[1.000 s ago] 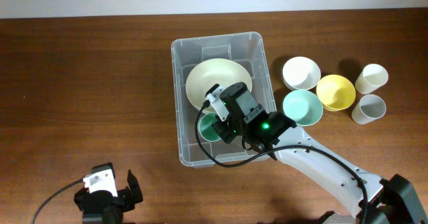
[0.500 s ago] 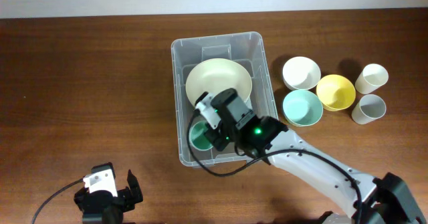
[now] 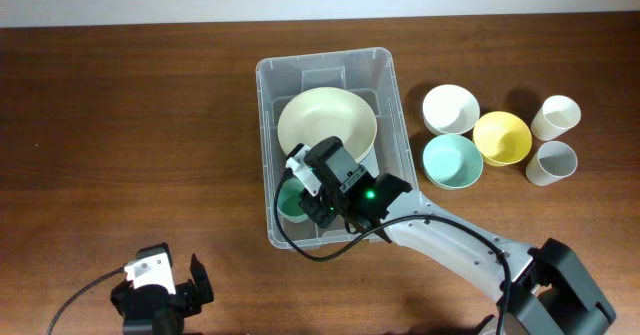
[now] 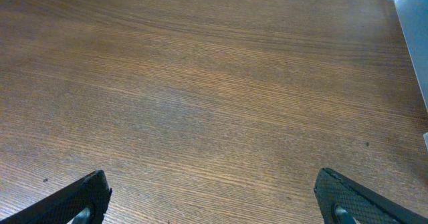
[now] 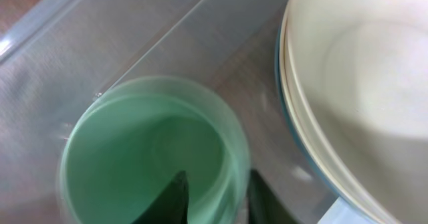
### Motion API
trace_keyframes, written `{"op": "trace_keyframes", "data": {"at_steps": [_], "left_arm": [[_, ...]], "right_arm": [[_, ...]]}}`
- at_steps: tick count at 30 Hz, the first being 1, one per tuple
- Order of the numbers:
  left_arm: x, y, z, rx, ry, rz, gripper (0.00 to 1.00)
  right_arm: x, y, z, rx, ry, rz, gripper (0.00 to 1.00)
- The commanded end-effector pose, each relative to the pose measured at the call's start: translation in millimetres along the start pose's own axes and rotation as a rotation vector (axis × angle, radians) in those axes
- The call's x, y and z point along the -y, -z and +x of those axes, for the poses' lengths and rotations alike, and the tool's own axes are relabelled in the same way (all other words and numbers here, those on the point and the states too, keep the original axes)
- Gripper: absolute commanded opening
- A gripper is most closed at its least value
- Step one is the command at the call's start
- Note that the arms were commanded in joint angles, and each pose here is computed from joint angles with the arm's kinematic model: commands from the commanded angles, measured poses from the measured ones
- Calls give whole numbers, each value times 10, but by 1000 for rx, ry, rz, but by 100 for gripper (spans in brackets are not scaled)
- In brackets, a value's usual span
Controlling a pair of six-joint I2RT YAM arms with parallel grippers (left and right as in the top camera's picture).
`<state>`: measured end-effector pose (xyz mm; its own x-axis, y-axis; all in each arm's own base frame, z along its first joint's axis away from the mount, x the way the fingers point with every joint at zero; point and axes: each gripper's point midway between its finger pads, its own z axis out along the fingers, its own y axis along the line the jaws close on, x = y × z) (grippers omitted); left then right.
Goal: Pack container
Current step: 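Lower the green cup into the container, open and withdraw right gripper, then reach the right gripper to the grey translucent cup and grasp it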
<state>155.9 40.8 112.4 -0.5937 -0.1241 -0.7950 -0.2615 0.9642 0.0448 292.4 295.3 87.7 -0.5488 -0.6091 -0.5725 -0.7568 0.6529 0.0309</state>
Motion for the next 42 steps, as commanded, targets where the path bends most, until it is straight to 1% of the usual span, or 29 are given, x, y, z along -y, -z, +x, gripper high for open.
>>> {"op": "trace_keyframes", "data": {"at_steps": [1, 4, 5, 7, 10, 13, 14, 15, 17, 20, 21, 23, 24, 25, 26, 30, 31, 32, 33, 37, 42], "left_arm": [[-25, 42, -53, 20, 8, -10, 100], [-25, 42, -53, 20, 8, -10, 100], [-25, 42, -53, 20, 8, -10, 100], [-25, 42, -53, 20, 8, -10, 100], [-25, 42, -53, 20, 8, -10, 100], [-25, 42, -53, 20, 8, -10, 100], [-25, 42, -53, 20, 8, -10, 100], [-25, 42, -53, 20, 8, -10, 100], [-25, 42, -53, 20, 8, -10, 100], [-25, 42, -53, 20, 8, -10, 100], [-25, 42, -53, 20, 8, -10, 100], [-25, 42, -53, 20, 8, -10, 100], [-25, 42, -53, 20, 8, -10, 100], [-25, 42, -53, 20, 8, -10, 100], [-25, 42, -53, 20, 8, -10, 100], [-25, 42, -53, 20, 8, -10, 100], [-25, 42, -53, 20, 8, -10, 100], [-25, 42, -53, 20, 8, -10, 100], [-25, 42, -53, 20, 8, -10, 100], [-25, 42, -53, 20, 8, -10, 100], [-25, 42, -53, 20, 8, -10, 100]], "right_arm": [[10, 19, -98, 24, 1, 11, 32], [11, 19, -114, 30, 1, 11, 34], [13, 20, -124, 34, 2, 12, 38], [48, 27, -146, 42, 2, 33, 41], [104, 107, -262, 75, 2, 65, 47], [155, 256, -436, 117, 2, 97, 49], [190, 361, -541, 138, 1, 118, 51], [252, 513, -678, 164, -5, 146, 57], [362, 678, -787, 184, -44, 182, 57], [780, 1052, -851, 189, -211, 279, 58], [1052, 1228, -777, 168, -292, 336, 59], [1325, 1405, -665, 144, -352, 385, 59], [1583, 1565, -535, 126, -428, 434, 60], [1688, 1630, -475, 120, -459, 453, 60], [2021, 1842, -256, 101, -565, 517, 61], [2676, 2289, 408, 46, -815, 657, 61], [2868, 2454, 695, 23, -903, 707, 61], [2986, 2562, 886, 15, -972, 740, 62], [3110, 2680, 1105, 7, -1040, 769, 66], [3419, 2921, 1749, -12, -1233, 814, 68], [3582, 2833, 2174, -48, -1359, 768, 68]]}}
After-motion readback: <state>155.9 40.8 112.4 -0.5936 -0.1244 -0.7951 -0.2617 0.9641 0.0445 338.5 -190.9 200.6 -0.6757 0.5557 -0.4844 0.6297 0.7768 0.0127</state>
